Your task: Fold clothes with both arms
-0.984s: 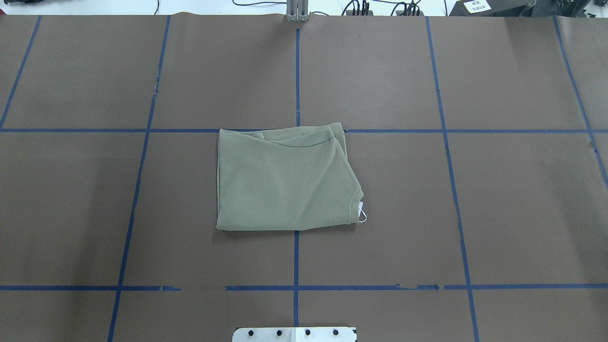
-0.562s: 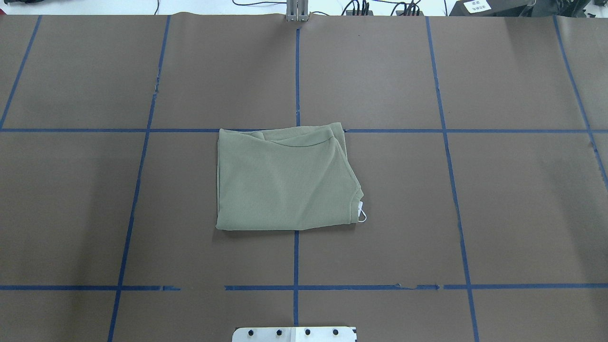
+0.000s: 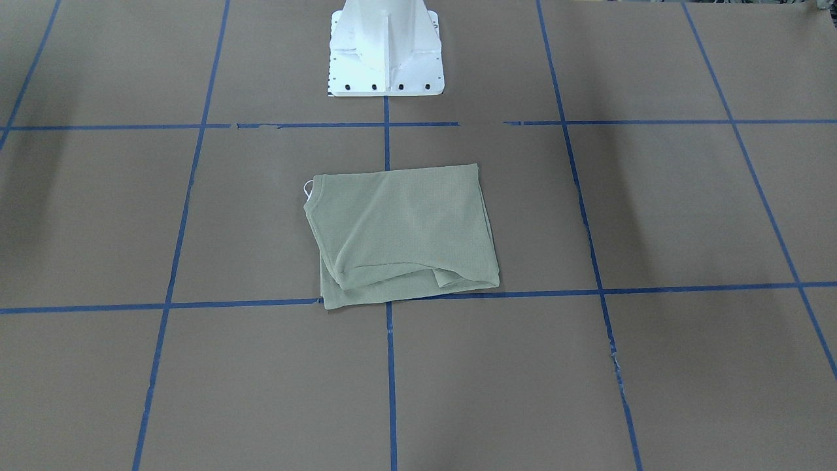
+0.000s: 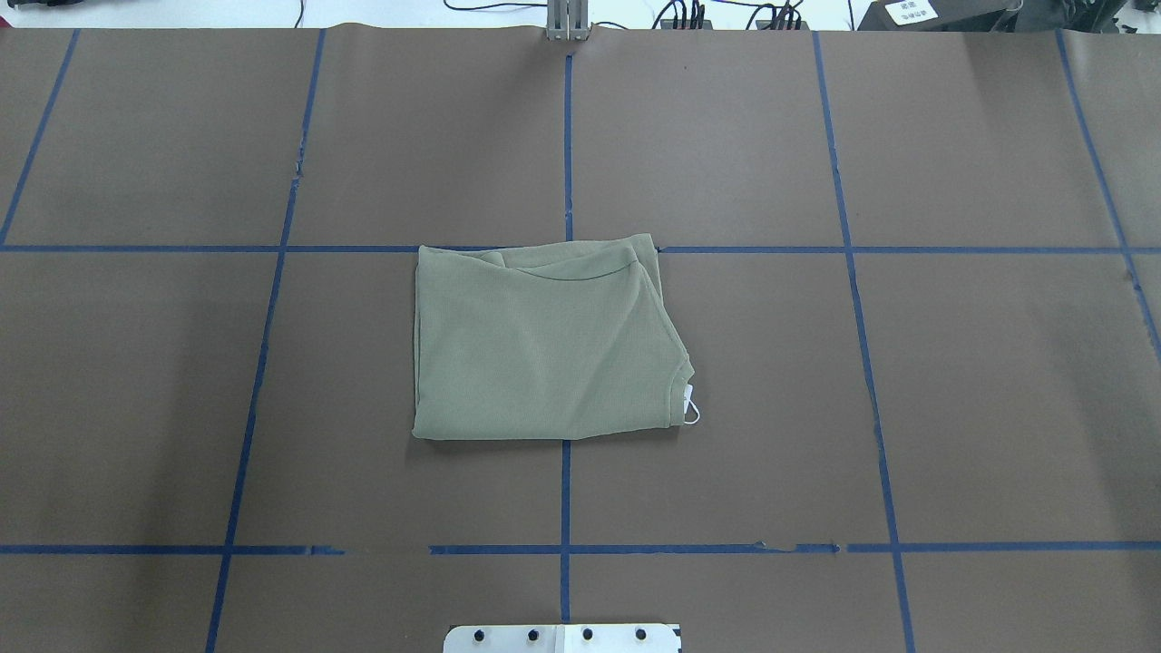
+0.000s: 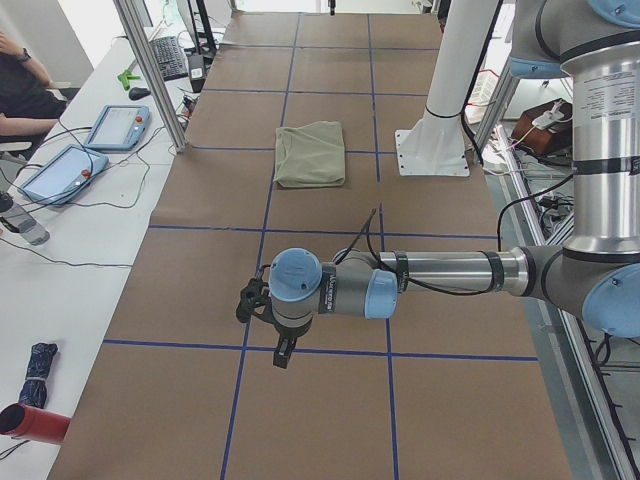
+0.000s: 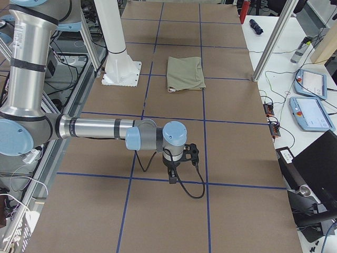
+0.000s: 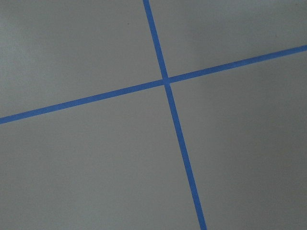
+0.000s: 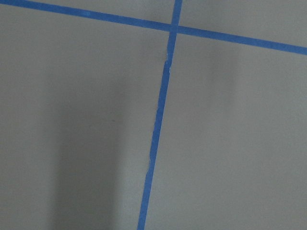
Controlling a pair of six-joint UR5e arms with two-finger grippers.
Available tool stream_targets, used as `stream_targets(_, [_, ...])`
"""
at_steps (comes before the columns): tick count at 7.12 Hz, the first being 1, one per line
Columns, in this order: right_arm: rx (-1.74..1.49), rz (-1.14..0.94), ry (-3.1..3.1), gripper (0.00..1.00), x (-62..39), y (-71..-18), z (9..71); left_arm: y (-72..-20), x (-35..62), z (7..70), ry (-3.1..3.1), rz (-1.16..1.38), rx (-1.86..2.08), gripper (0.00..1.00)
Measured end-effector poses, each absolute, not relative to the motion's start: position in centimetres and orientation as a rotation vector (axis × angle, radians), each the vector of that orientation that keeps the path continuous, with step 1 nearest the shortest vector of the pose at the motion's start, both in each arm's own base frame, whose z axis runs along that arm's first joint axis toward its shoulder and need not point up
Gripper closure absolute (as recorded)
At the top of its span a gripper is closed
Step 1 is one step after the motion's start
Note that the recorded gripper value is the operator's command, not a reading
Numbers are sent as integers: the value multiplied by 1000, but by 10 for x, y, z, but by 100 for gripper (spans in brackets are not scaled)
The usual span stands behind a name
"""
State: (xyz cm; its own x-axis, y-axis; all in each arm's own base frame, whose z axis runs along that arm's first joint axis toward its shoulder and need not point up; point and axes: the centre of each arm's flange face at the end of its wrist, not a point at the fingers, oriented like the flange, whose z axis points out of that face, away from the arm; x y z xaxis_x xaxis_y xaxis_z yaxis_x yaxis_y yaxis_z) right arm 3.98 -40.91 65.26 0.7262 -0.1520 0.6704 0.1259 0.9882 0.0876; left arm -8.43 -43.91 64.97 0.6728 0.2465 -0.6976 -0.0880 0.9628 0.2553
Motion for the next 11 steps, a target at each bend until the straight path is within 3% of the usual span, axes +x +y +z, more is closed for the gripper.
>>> stream_targets(11, [39,-153,-735,0,41,-404,656,-439,-84,649,813,193,211,0])
